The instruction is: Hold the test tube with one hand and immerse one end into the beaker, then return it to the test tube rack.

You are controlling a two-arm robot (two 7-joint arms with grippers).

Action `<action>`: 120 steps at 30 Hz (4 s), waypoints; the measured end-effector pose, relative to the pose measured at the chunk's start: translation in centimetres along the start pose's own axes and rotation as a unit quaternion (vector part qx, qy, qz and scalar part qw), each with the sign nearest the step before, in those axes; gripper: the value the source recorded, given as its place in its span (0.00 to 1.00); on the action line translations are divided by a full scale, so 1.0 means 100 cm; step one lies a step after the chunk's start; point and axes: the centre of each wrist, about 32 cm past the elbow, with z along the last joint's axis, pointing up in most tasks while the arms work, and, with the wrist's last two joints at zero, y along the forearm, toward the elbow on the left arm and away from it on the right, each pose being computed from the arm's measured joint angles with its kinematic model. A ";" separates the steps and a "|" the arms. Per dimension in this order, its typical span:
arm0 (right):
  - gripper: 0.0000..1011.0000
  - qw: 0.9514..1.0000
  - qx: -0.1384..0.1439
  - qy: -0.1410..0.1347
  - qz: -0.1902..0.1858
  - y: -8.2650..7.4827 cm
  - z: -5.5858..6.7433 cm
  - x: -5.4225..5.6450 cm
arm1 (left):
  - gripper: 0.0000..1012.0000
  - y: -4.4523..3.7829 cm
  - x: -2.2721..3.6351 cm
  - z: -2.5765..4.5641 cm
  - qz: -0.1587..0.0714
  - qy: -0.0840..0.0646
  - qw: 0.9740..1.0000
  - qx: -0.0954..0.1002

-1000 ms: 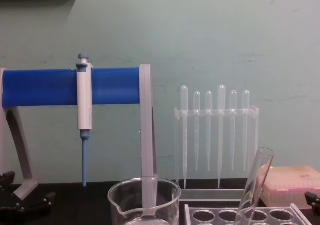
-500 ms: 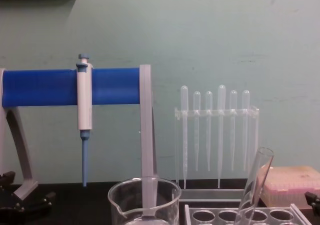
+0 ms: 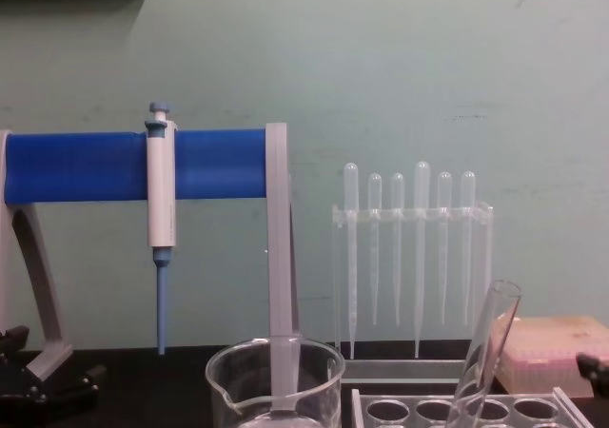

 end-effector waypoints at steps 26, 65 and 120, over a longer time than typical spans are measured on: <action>0.99 0.964 0.058 0.084 0.245 -0.049 0.049 0.071 | 0.99 0.0000 0.0000 0.0000 0.000 0.000 1.000 0.000; 0.99 0.948 0.024 0.147 0.283 -0.030 0.056 -0.001 | 0.99 0.0000 0.0000 0.0000 0.000 0.000 1.000 0.000; 0.44 0.948 0.047 0.155 0.275 -0.015 0.053 -0.017 | 0.99 0.0000 0.0000 0.0000 0.000 0.000 1.000 0.000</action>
